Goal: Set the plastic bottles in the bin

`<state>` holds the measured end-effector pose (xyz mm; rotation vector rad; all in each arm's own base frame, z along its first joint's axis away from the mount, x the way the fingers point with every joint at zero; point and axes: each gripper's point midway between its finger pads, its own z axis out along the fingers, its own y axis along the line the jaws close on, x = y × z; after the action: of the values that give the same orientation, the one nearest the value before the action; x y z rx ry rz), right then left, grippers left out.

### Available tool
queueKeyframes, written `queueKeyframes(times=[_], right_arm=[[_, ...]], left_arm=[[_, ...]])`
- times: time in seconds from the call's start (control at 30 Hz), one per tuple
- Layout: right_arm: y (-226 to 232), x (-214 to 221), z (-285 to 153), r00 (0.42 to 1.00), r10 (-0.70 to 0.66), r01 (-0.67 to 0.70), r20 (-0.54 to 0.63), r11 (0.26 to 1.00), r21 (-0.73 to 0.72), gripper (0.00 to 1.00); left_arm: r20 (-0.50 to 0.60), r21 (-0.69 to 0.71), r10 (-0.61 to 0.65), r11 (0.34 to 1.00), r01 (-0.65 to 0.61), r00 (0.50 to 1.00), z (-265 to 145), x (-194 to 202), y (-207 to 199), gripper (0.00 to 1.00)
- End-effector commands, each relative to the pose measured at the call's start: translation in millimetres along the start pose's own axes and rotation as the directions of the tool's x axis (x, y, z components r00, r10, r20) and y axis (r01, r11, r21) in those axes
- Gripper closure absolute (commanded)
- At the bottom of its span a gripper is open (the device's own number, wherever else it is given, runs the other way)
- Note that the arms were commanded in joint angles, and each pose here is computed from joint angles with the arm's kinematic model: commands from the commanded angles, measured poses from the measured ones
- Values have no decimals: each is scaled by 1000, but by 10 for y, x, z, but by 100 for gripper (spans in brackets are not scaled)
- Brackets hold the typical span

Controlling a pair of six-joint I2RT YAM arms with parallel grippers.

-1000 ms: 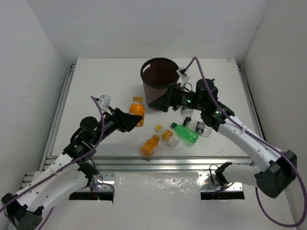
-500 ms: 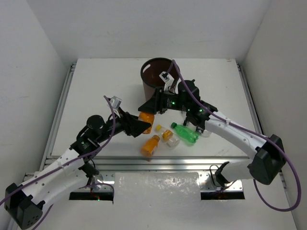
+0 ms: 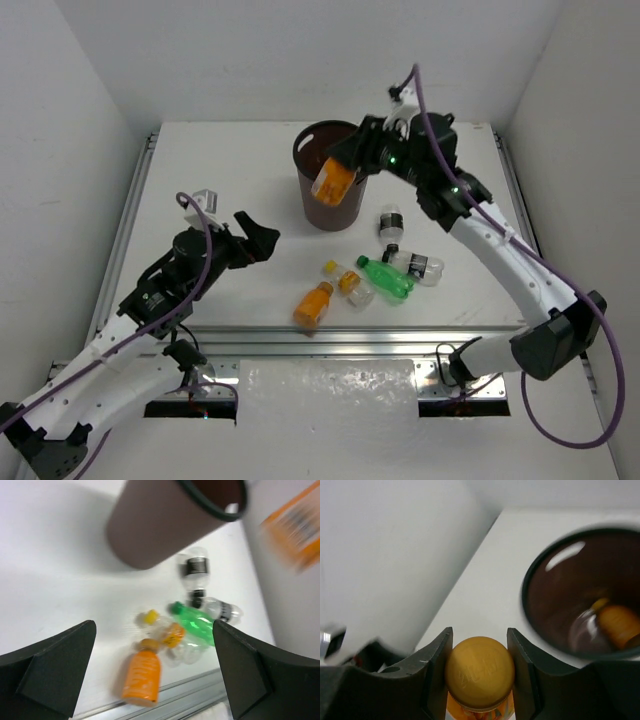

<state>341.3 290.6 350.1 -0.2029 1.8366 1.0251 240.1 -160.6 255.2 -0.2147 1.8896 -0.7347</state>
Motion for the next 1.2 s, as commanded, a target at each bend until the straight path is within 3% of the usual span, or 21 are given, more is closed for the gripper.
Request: queueKeyframes(times=[0.0, 0.13, 0.23, 0.27, 0.33, 0.37, 0.47, 0.6, 0.73, 0.9, 1.17], right_arm=[[-337, -642, 9, 986, -118, 99, 118, 982, 158, 100], [-659, -1018, 179, 955, -254, 197, 154, 929, 314, 100], [-980, -1024, 440, 940, -318, 255, 120, 893, 372, 98], [-926, -1158, 483, 928, -347, 280, 134, 889, 363, 81], [-1082, -985, 722, 930, -365, 330, 39, 878, 348, 53], [-1076, -1011, 789, 931, -364, 336, 18, 877, 344, 28], [-996, -1108, 753, 929, -368, 339, 25, 877, 340, 2], [-813, -1286, 386, 917, -393, 343, 66, 864, 369, 1], [-681, -1134, -35, 929, -371, 340, 15, 867, 364, 1], [-770, -566, -498, 950, -295, 310, -98, 873, 377, 1], [-713, -73, -932, 954, -262, 296, -144, 899, 324, 1]], left_arm=[[13, -231, 18, 973, -15, 1000, -177, -13, 469, 0], [-45, -186, 41, 981, -49, 998, -171, 97, 412, 0], [-118, -205, 52, 976, -76, 992, -90, 243, 457, 0], [-137, -222, 55, 971, -85, 989, -68, 280, 490, 0], [-198, -242, 61, 964, -109, 978, 12, 393, 521, 0], [-232, -220, 68, 968, -120, 970, 38, 453, 488, 0], [-312, -183, 86, 972, -149, 946, 134, 613, 437, 0], [-405, -201, 94, 961, -189, 910, 231, 847, 494, 0], [-466, -209, 84, 957, -202, 881, 263, 1063, 489, 0], [-519, -105, 119, 974, -202, 846, 198, 1259, 181, 0], [-641, -121, 183, 935, -334, 745, 175, 1861, 266, 3]])
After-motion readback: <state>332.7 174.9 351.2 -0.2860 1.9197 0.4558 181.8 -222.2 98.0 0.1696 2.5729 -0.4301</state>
